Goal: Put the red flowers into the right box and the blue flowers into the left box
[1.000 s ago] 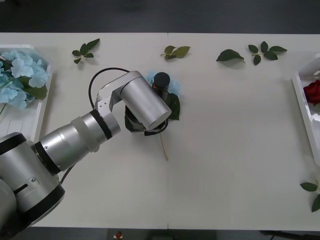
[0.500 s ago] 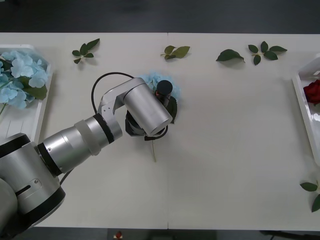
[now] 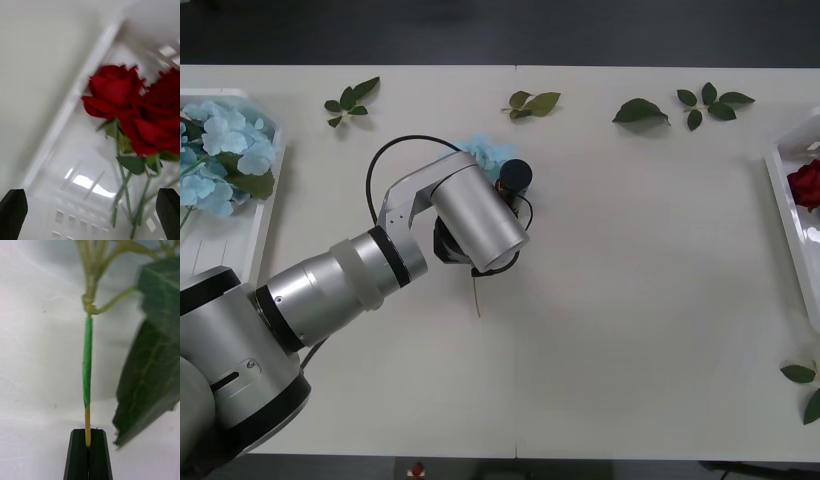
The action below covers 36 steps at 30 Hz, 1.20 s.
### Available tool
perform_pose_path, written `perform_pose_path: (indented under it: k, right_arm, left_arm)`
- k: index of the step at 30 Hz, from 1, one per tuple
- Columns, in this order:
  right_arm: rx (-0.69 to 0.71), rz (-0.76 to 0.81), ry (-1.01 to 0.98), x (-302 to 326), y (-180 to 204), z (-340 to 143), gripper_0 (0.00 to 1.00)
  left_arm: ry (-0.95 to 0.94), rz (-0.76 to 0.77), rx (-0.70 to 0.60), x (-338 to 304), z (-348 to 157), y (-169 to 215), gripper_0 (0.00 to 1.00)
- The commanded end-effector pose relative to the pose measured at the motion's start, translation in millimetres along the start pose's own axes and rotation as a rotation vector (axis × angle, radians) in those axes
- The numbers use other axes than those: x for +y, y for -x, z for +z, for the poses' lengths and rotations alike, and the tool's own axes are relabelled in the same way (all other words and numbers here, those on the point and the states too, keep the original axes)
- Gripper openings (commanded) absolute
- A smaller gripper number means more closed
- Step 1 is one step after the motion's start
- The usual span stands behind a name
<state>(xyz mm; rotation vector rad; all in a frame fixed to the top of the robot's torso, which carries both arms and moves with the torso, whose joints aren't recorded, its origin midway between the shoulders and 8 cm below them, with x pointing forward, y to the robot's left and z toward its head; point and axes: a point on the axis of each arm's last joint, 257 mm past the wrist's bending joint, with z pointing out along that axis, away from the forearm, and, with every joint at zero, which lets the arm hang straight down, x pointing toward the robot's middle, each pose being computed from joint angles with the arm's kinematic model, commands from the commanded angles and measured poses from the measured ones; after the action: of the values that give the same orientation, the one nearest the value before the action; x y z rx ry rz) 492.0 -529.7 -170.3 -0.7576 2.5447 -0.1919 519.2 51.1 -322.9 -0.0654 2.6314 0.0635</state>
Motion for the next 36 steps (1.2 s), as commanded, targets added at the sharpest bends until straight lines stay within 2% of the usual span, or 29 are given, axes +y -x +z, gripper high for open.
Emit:
perform_pose_path:
  k: [1,3,9,15,20,27,36]
  right_arm:
    - [-0.069,-0.105,0.033,27.0,49.1,-23.3,1.0]
    - [-0.112,-0.163,0.075,53.7,72.1,-27.8,1.0]
    - [-0.26,-0.202,0.298,141.7,122.7,-42.8,1.0]
    - [-0.37,-0.274,0.478,218.8,155.5,-62.4,1.0]
    - [-0.476,-0.343,0.549,256.9,182.0,-90.9,1.0]
    - [-0.617,-0.46,0.669,288.0,199.7,-119.5,1.0]
    - [-0.663,-0.582,0.744,324.8,203.3,-136.7,1.0]
  left_arm:
    - [-0.051,0.058,-0.092,-15.1,-42.3,37.5,0.0]
    - [-0.051,0.068,-0.107,-8.0,-57.1,44.0,0.0]
    - [-0.101,0.083,-0.111,26.9,-96.5,58.3,0.0]
    - [-0.167,0.097,-0.08,78.2,-128.1,67.6,0.0]
    - [-0.191,0.087,-0.06,130.9,-151.4,78.2,0.0]
    - [-0.172,0.103,-0.054,219.2,-181.3,93.9,0.0]
    - [-0.111,0.094,-0.055,340.2,-215.1,109.6,0.0]
